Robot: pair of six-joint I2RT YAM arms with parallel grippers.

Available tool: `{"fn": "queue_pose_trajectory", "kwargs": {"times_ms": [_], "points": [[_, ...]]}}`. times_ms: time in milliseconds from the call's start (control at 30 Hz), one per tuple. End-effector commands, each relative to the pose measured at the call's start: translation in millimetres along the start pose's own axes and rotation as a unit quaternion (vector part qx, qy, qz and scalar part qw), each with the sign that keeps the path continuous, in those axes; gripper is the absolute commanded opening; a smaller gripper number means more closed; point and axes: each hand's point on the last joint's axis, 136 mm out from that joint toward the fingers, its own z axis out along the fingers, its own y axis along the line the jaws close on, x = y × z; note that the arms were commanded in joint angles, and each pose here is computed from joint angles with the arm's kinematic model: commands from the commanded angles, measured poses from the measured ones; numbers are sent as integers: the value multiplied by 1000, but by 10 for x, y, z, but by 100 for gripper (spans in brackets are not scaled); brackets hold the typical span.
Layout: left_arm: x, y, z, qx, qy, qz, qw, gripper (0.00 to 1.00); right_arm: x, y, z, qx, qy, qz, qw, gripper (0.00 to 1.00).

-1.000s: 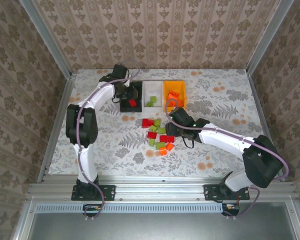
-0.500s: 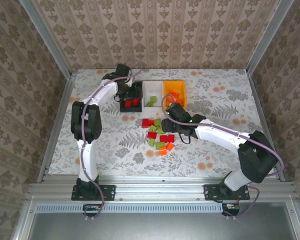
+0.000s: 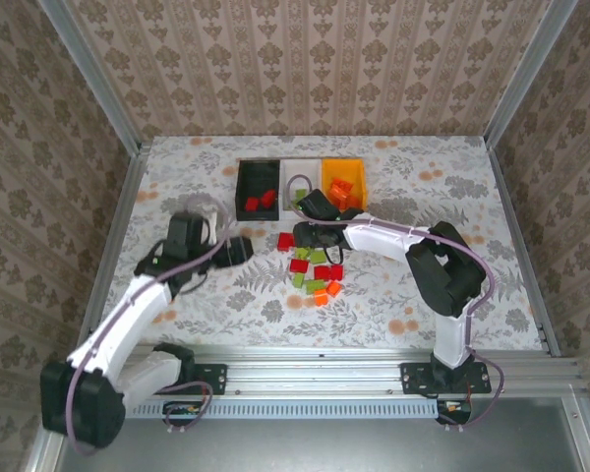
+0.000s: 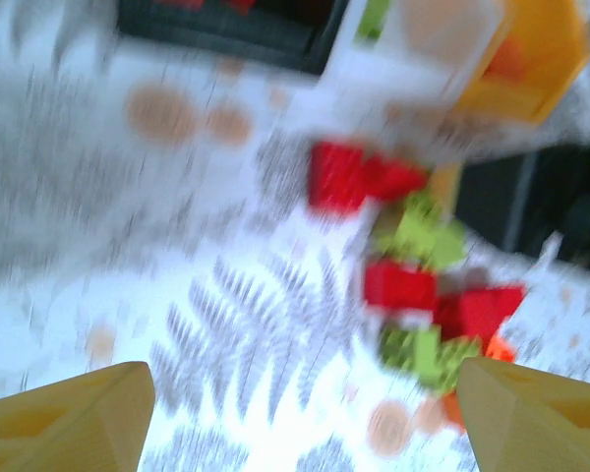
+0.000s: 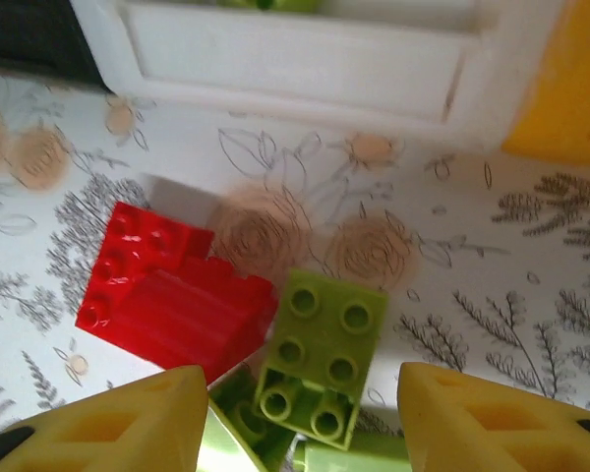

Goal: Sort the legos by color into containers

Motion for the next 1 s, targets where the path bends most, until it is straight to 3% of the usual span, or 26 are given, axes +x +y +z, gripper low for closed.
{"fn": "queue_pose_trajectory", "kwargs": {"times_ms": [0, 300, 500, 967], "points": [[189, 95, -202, -2, -27, -29, 999, 85, 114, -144, 129, 38, 25, -11, 999, 52], [206, 77, -457, 0, -57, -26, 998, 89, 251, -227, 164, 49, 35, 0, 998, 55], [223, 16, -412, 14, -38, -27, 999, 90, 53, -122, -240, 11, -16, -1, 1000, 60], [366, 33, -352, 37, -36, -54, 997, 92, 400, 224, -48, -10, 43, -75, 996, 59]]}}
